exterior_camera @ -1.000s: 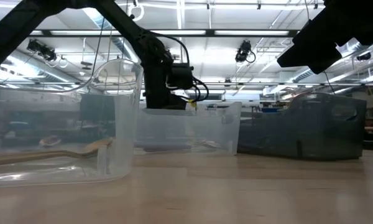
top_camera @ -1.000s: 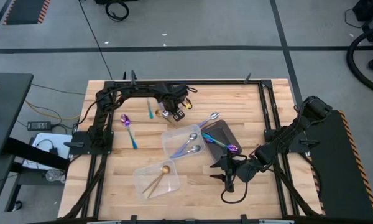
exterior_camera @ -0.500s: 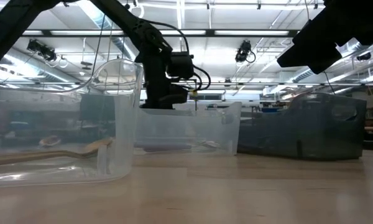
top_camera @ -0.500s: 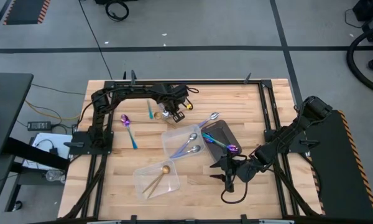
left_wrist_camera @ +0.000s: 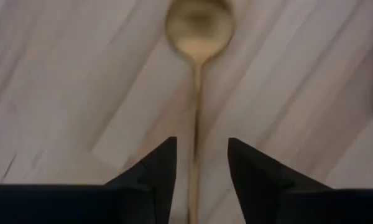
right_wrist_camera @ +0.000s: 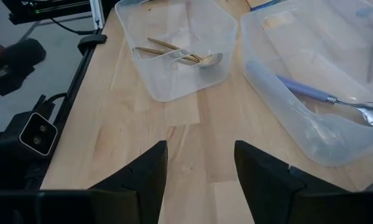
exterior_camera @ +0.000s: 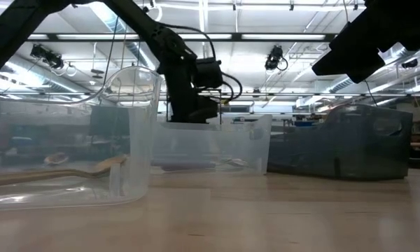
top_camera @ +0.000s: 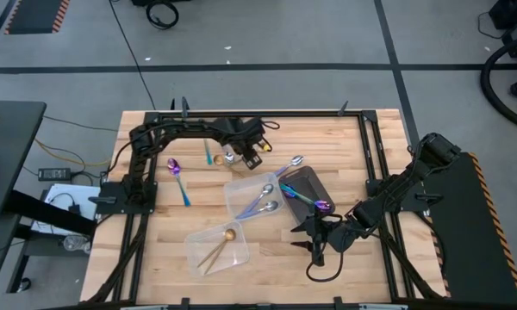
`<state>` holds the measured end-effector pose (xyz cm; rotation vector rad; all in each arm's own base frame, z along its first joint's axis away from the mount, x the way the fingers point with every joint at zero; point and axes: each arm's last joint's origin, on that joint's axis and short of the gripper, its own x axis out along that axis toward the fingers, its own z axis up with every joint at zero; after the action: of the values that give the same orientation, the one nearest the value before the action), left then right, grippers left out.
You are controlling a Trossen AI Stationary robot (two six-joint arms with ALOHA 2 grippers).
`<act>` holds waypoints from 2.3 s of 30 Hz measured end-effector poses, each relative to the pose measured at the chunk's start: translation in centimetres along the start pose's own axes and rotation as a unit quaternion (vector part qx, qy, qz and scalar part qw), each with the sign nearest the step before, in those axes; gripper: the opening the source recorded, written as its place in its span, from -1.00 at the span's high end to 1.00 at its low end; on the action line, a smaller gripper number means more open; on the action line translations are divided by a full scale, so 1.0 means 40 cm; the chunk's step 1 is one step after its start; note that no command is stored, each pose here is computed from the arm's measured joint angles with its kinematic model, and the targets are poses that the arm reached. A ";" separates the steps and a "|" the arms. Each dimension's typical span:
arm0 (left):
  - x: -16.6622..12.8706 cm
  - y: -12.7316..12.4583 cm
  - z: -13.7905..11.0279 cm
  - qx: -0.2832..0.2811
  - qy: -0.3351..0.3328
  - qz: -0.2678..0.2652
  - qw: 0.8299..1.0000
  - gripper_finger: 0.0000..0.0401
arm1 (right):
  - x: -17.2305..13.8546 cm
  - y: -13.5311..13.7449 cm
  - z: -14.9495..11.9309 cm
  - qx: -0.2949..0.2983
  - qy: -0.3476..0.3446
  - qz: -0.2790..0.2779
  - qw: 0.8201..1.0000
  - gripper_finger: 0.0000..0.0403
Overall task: Sort silverware by color (type)
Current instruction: Put the gold spoon into the bottom transparent bin
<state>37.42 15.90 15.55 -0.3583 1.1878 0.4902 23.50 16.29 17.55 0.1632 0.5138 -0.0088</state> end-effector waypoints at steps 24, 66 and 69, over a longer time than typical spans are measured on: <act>0.052 -0.026 -0.017 0.062 0.020 -0.006 0.998 0.92 | -0.001 0.003 0.003 -0.001 -0.006 0.005 1.000 0.03; 0.055 -0.136 0.021 0.122 -0.108 -0.049 0.985 0.22 | -0.001 0.003 0.003 0.005 -0.007 0.005 1.000 0.07; 0.067 -0.135 0.017 0.121 -0.103 -0.048 0.986 0.21 | -0.001 0.003 0.004 0.005 -0.007 0.005 1.000 0.07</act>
<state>41.67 12.16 13.32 -0.1508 1.0111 0.2881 23.56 16.39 17.71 0.1746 0.4985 -0.0025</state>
